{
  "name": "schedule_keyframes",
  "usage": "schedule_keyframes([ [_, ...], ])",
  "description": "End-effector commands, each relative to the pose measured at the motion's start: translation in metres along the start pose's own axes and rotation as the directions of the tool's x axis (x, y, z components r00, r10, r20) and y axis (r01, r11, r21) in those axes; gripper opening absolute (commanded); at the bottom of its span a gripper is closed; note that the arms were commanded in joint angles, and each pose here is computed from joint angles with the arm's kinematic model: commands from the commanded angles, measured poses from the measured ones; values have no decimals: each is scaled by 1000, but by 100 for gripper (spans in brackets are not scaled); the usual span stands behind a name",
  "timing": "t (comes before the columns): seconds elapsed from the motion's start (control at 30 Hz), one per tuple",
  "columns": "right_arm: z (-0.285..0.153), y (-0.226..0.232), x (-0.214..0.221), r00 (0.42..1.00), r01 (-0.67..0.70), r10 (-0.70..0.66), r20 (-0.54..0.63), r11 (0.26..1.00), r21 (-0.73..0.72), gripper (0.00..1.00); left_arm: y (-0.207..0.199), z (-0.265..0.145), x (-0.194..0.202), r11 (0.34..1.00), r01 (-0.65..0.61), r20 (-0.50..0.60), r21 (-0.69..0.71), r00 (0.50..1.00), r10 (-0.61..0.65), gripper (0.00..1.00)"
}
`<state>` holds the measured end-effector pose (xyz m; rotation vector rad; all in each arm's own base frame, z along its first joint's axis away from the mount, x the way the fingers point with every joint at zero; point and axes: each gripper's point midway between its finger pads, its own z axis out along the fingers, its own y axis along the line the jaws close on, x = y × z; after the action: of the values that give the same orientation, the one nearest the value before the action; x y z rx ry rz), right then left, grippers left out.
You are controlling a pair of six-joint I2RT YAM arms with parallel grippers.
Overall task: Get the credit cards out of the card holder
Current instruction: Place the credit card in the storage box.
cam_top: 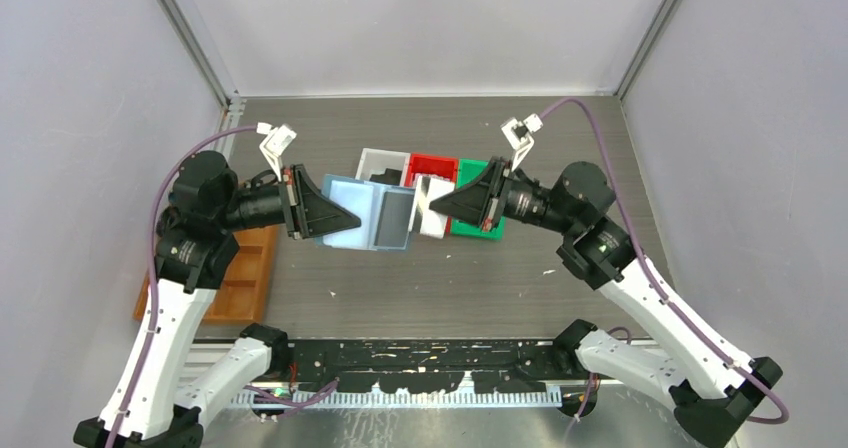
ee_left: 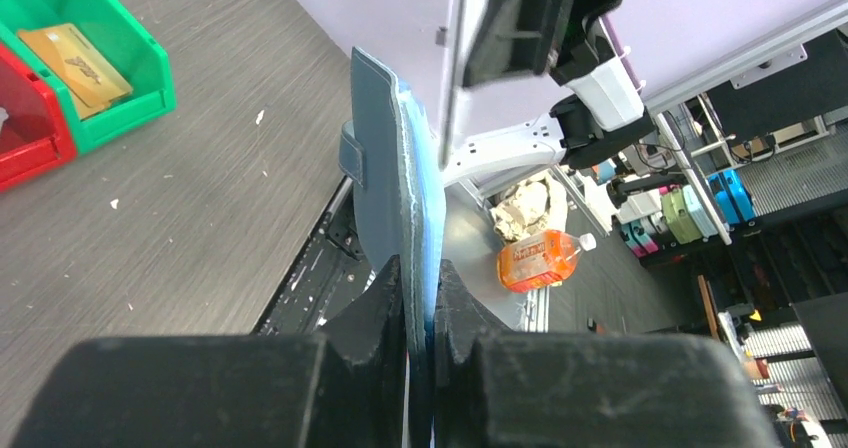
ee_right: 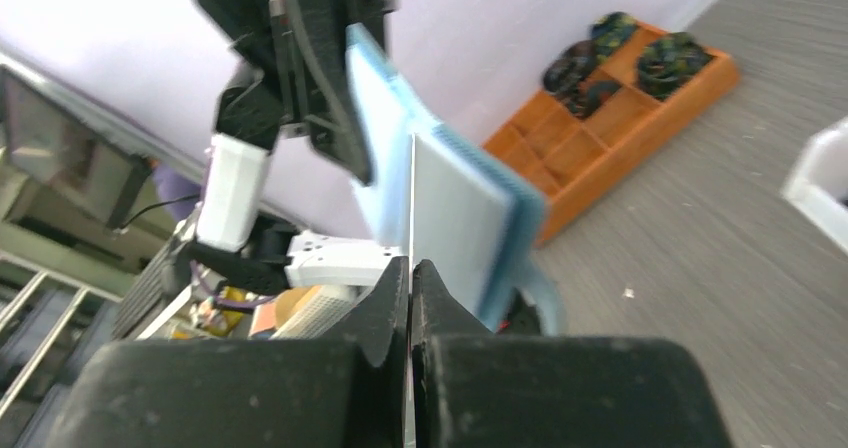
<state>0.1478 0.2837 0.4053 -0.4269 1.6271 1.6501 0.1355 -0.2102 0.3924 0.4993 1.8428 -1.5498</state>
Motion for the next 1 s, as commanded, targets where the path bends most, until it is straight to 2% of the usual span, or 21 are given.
schedule_keyframes([
  [0.0, -9, -31, -13, 999, -1, 7, -41, 989, 148, 0, -29, -8, -9, 990, -127, 21, 65, 992, 126, 0],
  [0.17, -1, -93, -26, 993, -108, 121, -20, 944, 312, 1, -36, -12, -5, 984, -165, 7, 73, 986, 165, 0],
  [0.33, 8, -181, -16, 980, -161, 198, -15, 835, 527, 1, -43, -16, -2, 978, -191, 11, 88, 982, 190, 0],
  [0.57, 34, -270, 7, 960, -210, 279, -16, 757, 618, 2, -44, -17, -1, 976, -201, 13, 87, 980, 201, 0],
  [0.87, 53, -337, 16, 957, -171, 285, -45, 686, 707, 2, -45, -18, -1, 974, -209, 17, 83, 978, 208, 0],
  [0.97, 54, -356, 19, 952, -152, 299, -62, 641, 752, 6, -44, -17, -2, 976, -205, 16, 81, 979, 204, 0],
])
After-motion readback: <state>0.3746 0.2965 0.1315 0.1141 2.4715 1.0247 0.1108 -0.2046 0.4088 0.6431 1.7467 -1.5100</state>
